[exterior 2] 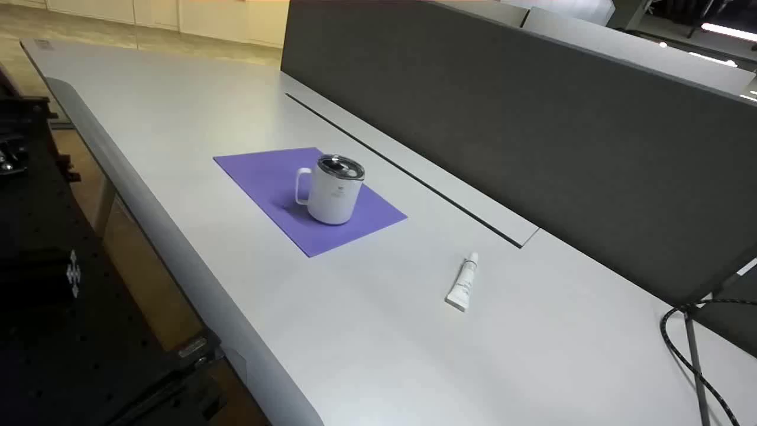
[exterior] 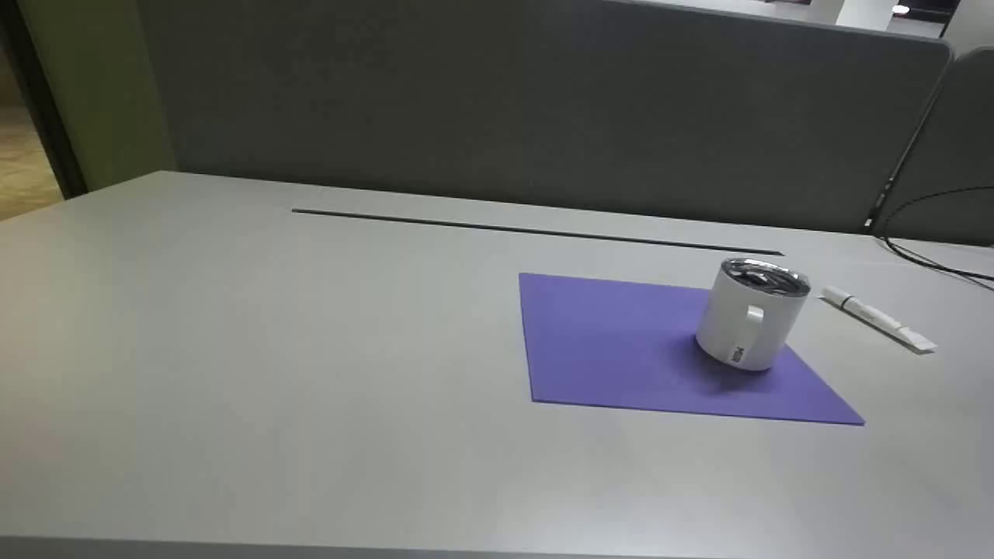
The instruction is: Open the lid of the cup
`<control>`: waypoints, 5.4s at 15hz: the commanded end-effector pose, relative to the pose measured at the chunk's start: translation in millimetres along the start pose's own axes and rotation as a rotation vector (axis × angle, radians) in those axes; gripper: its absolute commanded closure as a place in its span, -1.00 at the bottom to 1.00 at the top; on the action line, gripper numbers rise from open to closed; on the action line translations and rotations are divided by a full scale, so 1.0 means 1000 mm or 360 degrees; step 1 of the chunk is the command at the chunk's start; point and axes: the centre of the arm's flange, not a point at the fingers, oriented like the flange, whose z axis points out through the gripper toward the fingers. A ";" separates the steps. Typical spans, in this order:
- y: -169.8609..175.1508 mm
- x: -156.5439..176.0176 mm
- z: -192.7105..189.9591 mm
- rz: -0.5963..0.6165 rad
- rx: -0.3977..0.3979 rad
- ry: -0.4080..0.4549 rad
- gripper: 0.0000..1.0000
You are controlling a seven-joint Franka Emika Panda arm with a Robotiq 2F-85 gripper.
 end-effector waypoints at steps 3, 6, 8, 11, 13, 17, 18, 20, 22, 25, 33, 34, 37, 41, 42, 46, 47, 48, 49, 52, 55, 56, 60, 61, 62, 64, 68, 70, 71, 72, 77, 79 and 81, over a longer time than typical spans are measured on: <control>0.000 0.000 0.000 0.0000 0.0000 0.0003 -1.00; 0.000 0.000 0.000 0.0000 0.0000 0.0004 -1.00; 0.000 0.000 0.000 0.0000 0.0000 0.0004 -1.00; 0.010 0.006 0.007 -0.0011 0.0029 0.0088 -1.00; 0.037 0.029 0.022 0.0069 0.0070 0.0179 -1.00; 0.094 0.072 0.064 0.0195 0.0121 0.0305 -0.37; 0.107 0.082 0.075 0.0216 0.0118 0.0340 -0.19; 0.129 0.098 0.091 0.0229 0.0112 0.0379 0.11; 0.146 0.113 0.107 0.0241 0.0121 0.0392 0.35; 0.162 0.131 0.118 0.0214 0.0168 0.0402 0.75; 0.165 0.146 0.119 0.0170 0.0169 0.0354 0.99; 0.166 0.147 0.118 0.0167 0.0169 0.0350 0.99; 0.166 0.148 0.119 0.0163 0.0170 0.0343 0.99; 0.163 0.159 0.134 0.0169 0.0240 0.0370 1.00; 0.159 0.165 0.142 0.0177 0.0298 0.0381 1.00; 0.139 0.182 0.182 0.0180 0.0350 0.0300 1.00; 0.134 0.183 0.193 0.0136 0.0375 0.0302 1.00; 0.128 0.185 0.204 0.0127 0.0383 0.0304 1.00; 0.124 0.188 0.213 0.0125 0.0386 0.0298 1.00; 0.121 0.188 0.219 0.0120 0.0374 0.0246 0.99; 0.121 0.188 0.220 0.0120 0.0374 0.0246 0.99; 0.122 0.188 0.218 0.0121 0.0373 0.0251 0.99; 0.122 0.189 0.227 0.0138 0.0364 0.0267 1.00; 0.123 0.190 0.236 0.0151 0.0362 0.0268 1.00; 0.125 0.191 0.245 0.0168 0.0369 0.0278 1.00; 0.127 0.193 0.262 0.0188 0.0394 0.0302 1.00; 0.125 0.193 0.296 0.0214 0.0446 0.0311 1.00; 0.123 0.193 0.310 0.0215 0.0456 0.0322 1.00; 0.122 0.193 0.316 0.0219 0.0458 0.0324 1.00; 0.120 0.193 0.321 0.0222 0.0462 0.0326 1.00; 0.113 0.195 0.341 0.0226 0.0447 0.0330 1.00; 0.111 0.196 0.346 0.0230 0.0443 0.0331 1.00; 0.109 0.197 0.351 0.0228 0.0434 0.0326 1.00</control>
